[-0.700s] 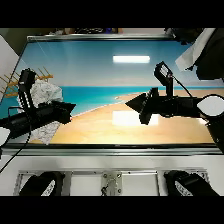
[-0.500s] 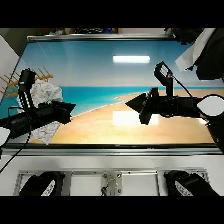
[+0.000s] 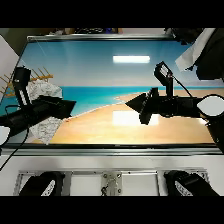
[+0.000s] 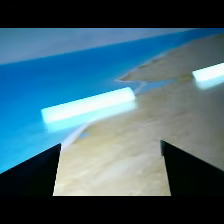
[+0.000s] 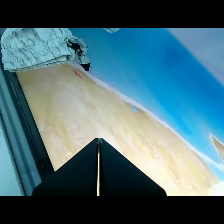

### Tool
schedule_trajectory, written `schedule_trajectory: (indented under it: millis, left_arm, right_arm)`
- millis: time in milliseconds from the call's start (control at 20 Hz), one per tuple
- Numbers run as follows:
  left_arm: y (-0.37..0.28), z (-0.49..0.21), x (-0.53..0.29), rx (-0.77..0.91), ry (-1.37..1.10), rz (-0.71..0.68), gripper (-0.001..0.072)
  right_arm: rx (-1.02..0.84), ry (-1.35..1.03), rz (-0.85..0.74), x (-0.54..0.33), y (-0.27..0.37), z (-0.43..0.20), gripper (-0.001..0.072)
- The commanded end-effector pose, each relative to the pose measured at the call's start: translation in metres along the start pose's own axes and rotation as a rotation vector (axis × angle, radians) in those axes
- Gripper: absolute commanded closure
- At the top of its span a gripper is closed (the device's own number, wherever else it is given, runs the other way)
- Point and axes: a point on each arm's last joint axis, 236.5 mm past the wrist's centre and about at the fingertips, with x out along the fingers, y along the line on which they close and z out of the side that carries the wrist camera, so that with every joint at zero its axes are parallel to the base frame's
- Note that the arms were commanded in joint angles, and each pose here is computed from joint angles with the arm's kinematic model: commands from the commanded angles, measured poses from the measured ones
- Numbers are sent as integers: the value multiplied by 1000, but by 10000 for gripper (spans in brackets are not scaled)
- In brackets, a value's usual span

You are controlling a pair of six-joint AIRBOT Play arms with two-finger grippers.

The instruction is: Fold the clothes and pants, and hang the long-sleeved shirts on hangers.

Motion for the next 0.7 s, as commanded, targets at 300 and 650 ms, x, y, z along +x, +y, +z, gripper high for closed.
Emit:
schedule_trajectory:
  millis: [300,650]
  left_arm:
    - [273,-87,-18,-404,245,644,14]
    - [340,-185,-5,-634,426,695,13]
  right_arm:
    - [1,1,1,0,0,0,682]
    - [1,1,1,0,0,0,682]
